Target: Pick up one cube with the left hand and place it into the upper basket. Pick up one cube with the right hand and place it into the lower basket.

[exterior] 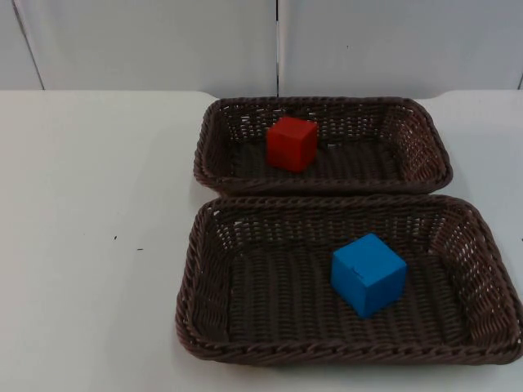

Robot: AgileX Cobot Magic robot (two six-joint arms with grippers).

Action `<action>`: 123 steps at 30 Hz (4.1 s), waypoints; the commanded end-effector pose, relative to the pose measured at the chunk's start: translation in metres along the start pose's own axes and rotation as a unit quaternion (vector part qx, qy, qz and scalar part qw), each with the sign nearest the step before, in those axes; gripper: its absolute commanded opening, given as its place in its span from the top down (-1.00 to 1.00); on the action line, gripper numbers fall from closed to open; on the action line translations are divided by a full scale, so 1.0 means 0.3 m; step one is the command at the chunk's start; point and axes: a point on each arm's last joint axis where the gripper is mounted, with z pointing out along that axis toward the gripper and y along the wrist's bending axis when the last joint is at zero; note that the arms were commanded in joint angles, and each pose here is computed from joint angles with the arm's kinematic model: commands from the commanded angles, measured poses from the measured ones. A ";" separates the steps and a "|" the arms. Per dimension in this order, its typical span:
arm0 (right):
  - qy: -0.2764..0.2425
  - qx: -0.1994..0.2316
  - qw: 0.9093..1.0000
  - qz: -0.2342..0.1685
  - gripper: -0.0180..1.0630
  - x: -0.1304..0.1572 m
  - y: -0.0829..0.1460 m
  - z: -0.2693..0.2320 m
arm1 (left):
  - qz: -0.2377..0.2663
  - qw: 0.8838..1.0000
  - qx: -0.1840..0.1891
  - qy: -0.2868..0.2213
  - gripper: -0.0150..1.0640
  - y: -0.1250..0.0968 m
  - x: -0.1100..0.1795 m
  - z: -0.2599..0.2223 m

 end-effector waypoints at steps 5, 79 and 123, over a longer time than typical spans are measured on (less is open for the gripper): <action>0.000 -0.001 1.000 -0.004 -0.30 0.003 0.002 0.001 | 0.001 1.000 0.002 0.002 -0.93 0.000 0.005 0.002; -0.001 -0.001 1.000 -0.004 -0.98 0.002 0.002 0.001 | -0.089 0.980 -0.176 0.011 -0.98 -0.004 0.005 0.003; 0.006 0.155 0.985 0.076 -0.98 0.004 0.011 -0.004 | -0.097 0.977 -0.191 0.011 -0.98 -0.004 0.004 0.003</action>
